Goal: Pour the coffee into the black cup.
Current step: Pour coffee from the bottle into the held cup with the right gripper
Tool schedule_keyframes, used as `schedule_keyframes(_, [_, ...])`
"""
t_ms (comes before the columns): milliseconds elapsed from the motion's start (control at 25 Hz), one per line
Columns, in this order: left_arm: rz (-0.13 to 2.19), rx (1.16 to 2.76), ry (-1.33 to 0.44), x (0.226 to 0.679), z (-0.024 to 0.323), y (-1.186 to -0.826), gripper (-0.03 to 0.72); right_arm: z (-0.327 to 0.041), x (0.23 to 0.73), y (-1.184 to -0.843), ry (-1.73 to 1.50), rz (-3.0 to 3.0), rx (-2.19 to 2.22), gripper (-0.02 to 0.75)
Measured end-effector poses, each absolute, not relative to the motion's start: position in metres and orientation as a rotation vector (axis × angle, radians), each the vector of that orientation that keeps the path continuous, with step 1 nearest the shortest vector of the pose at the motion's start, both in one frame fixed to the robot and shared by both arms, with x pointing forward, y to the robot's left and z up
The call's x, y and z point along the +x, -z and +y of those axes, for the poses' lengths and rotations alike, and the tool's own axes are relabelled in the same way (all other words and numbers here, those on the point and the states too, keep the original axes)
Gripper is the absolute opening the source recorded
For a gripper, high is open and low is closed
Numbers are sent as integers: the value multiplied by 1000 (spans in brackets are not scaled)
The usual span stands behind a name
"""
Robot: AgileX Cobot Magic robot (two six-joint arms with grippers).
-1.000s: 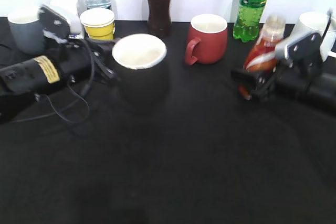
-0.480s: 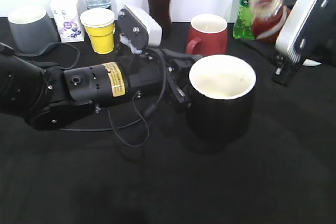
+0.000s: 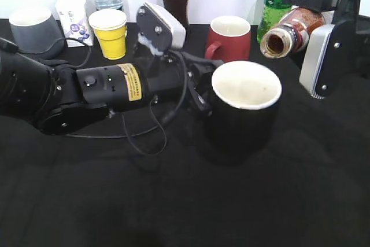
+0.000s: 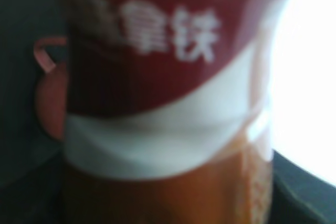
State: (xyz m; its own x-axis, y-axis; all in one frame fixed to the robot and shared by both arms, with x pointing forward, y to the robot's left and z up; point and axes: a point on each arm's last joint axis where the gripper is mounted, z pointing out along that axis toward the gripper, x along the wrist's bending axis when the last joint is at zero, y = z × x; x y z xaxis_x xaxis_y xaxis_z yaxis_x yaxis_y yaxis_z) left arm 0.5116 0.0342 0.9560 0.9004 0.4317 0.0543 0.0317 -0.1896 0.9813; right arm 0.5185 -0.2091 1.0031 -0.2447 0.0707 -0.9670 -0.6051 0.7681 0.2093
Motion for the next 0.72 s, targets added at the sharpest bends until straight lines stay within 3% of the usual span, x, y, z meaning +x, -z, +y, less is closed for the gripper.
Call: schedule_keyframes(720, [275,1763,-358,505,30,-955,45,-207,517,-1007,-599,1614,-544,533])
